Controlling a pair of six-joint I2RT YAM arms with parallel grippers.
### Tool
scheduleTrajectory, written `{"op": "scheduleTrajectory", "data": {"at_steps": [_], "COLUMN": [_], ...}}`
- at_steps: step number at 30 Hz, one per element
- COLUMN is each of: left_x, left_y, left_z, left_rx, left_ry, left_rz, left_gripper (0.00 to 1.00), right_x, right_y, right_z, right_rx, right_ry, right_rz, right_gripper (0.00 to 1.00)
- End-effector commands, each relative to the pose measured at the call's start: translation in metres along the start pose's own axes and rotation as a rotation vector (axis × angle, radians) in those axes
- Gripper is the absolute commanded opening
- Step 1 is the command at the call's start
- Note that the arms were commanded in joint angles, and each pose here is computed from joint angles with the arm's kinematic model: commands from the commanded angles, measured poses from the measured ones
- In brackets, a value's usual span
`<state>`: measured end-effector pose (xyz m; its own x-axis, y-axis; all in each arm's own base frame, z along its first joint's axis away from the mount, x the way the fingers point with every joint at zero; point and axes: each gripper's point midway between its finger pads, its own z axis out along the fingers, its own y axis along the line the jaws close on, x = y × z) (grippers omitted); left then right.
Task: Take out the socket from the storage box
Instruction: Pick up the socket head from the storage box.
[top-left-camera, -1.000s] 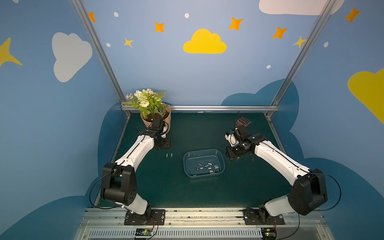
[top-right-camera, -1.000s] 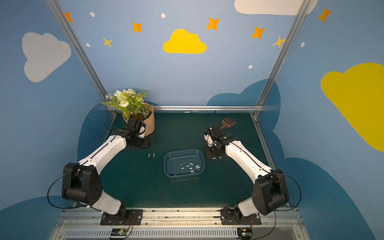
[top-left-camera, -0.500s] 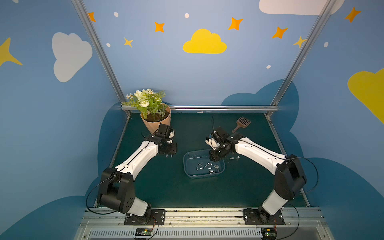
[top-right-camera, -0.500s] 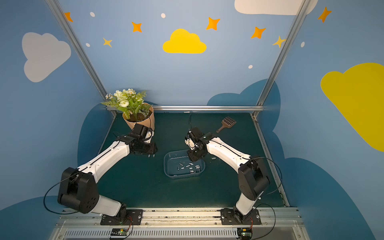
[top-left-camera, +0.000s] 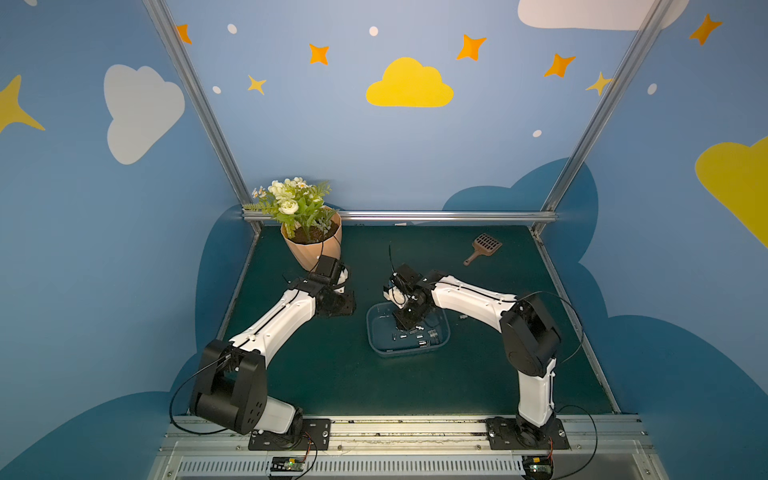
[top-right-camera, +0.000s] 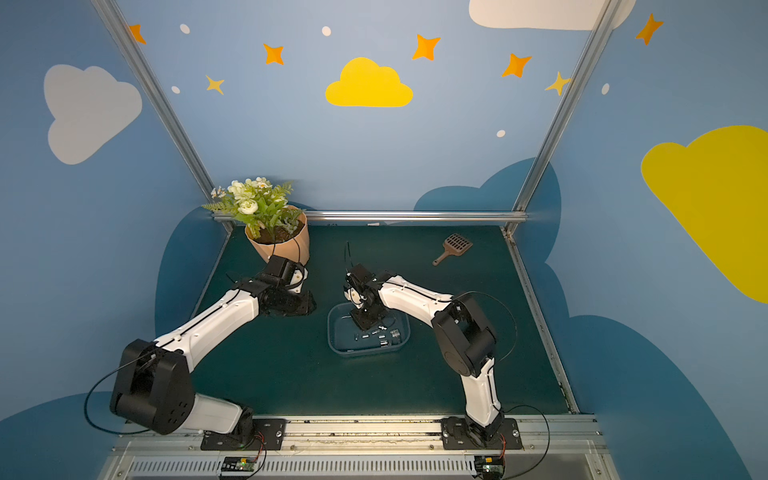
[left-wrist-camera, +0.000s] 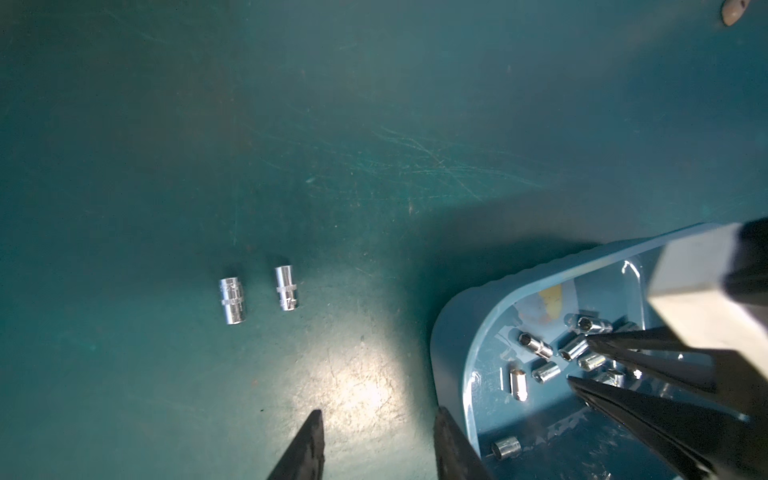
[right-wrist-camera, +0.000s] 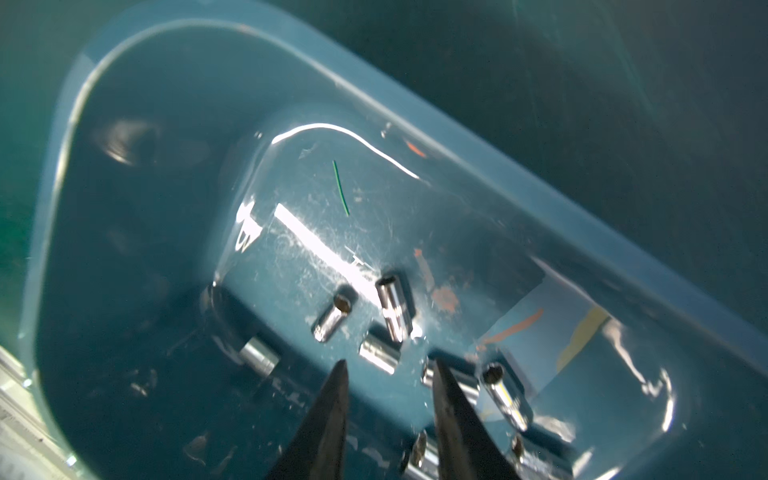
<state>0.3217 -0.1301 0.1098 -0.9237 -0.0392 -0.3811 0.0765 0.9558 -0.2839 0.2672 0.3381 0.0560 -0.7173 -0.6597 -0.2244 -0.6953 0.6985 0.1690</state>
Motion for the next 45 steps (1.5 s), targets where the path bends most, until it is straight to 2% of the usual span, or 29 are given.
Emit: {"op": "scheduleTrajectory", "data": {"at_steps": [1,15,29,34,45], "left_x": [-0.003,0.005,-0.002,-0.006,-0.005], "left_y": [-0.004,0.000,-0.003,-0.005,-0.004], "left_z": [-0.001,0.005,-0.006,-0.009,-0.002], "left_rx": [0.024,0.019,0.023,0.025,0.022], "left_ry": [-0.007,-0.001,-0.034,-0.041,-0.020], "left_rz": [-0.012,-0.026,-0.015,-0.016,-0.035], "left_gripper": [0.44,0.45,0.45,0.45,0.45], "right_x": [-0.007,-0.005,0.007,0.002,-0.028], "right_y": [0.002,0.003,-0.007,-0.010,-0.014], "right_z": [0.011,0.040,0.039,0.023,-0.051], "right_rx": [0.002,-0.001,0.042,0.044,-0.001], "right_ry": [0.005,0.057,0.076,0.044,-0.128], "right_rz": [-0.011,-0.007,-0.005,-0.004,0.010], "right_gripper": [0.31,0.29,0.13,0.10,0.08]}}
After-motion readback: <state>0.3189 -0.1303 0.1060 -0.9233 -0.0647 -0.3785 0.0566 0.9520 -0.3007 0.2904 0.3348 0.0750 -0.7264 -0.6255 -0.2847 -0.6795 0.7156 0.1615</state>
